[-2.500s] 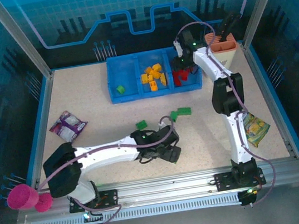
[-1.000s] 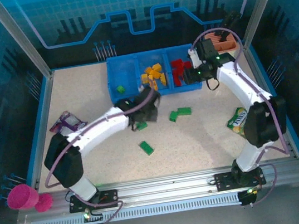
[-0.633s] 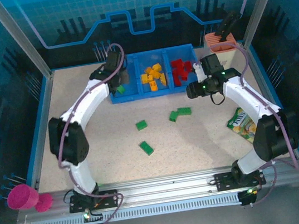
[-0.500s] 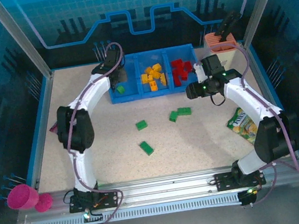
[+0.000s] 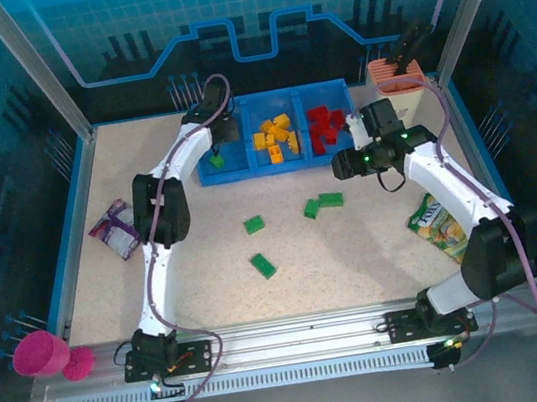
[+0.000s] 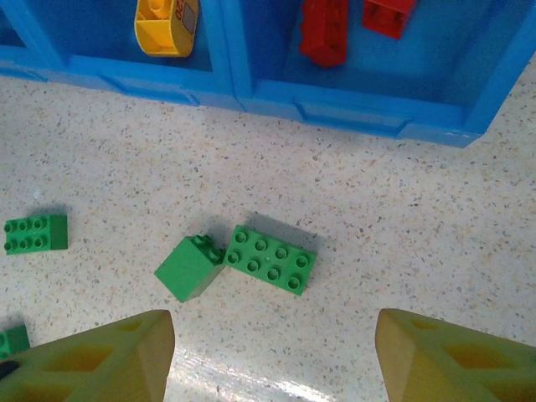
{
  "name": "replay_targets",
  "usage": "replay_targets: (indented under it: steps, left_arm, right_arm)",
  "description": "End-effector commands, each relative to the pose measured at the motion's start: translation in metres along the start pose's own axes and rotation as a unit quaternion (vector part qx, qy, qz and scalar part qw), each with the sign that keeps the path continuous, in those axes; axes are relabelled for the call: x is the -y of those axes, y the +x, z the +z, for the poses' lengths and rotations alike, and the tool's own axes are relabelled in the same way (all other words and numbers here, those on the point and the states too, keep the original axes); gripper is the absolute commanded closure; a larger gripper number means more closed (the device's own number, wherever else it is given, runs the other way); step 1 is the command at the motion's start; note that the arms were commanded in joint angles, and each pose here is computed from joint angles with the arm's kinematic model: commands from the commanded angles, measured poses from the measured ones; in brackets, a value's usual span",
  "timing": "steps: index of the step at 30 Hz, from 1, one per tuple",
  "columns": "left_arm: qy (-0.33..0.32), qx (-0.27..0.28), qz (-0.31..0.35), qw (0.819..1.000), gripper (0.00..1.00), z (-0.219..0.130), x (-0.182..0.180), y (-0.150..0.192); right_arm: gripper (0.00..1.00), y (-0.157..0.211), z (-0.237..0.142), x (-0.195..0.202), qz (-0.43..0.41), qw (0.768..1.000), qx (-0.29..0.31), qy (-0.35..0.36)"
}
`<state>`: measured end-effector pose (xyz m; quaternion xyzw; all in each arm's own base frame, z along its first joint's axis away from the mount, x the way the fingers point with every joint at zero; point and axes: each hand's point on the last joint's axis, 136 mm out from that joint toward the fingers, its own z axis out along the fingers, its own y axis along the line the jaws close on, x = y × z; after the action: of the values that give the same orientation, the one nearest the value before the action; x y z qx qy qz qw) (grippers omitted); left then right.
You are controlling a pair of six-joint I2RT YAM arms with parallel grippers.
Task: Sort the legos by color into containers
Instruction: Place the lego in the container, then pick up the lego from the center of the table.
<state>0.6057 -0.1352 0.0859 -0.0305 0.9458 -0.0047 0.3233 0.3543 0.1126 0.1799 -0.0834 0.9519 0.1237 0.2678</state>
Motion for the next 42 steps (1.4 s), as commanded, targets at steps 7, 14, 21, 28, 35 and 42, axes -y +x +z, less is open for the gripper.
replay_targets:
  steps: [7, 14, 21, 28, 35, 42]
  left_arm:
    - [-0.003, -0.011, -0.008, 1.0, 0.56, -0.006, -0.009, -0.002]
    - [-0.009, 0.027, 0.0, 1.0, 0.42, -0.054, -0.017, -0.024]
    - [0.009, 0.052, 0.02, 0.998, 0.4, -0.123, -0.011, -0.026]
    - [0.05, 0.018, 0.148, 0.988, 0.37, -0.167, 0.042, 0.041]
    - [0.129, -0.016, 0.237, 0.963, 0.37, -0.182, 0.134, 0.136]
    - [0.152, -0.048, 0.263, 0.952, 0.33, -0.17, 0.182, 0.187]
  right_arm:
    - [0.32, -0.031, -0.035, -0.01, -0.039, 0.999, 0.031, -0.006]
    - [0.32, -0.052, -0.048, -0.015, -0.058, 0.997, 0.057, -0.01]
    - [0.32, -0.06, -0.054, -0.018, -0.051, 0.995, 0.079, -0.019]
    - [0.27, -0.064, -0.074, -0.005, -0.023, 0.993, 0.116, -0.016]
    - [0.17, -0.048, -0.076, 0.026, 0.044, 0.992, 0.12, -0.001]
    - [0.02, -0.03, -0.077, 0.037, 0.073, 0.991, 0.114, -0.009]
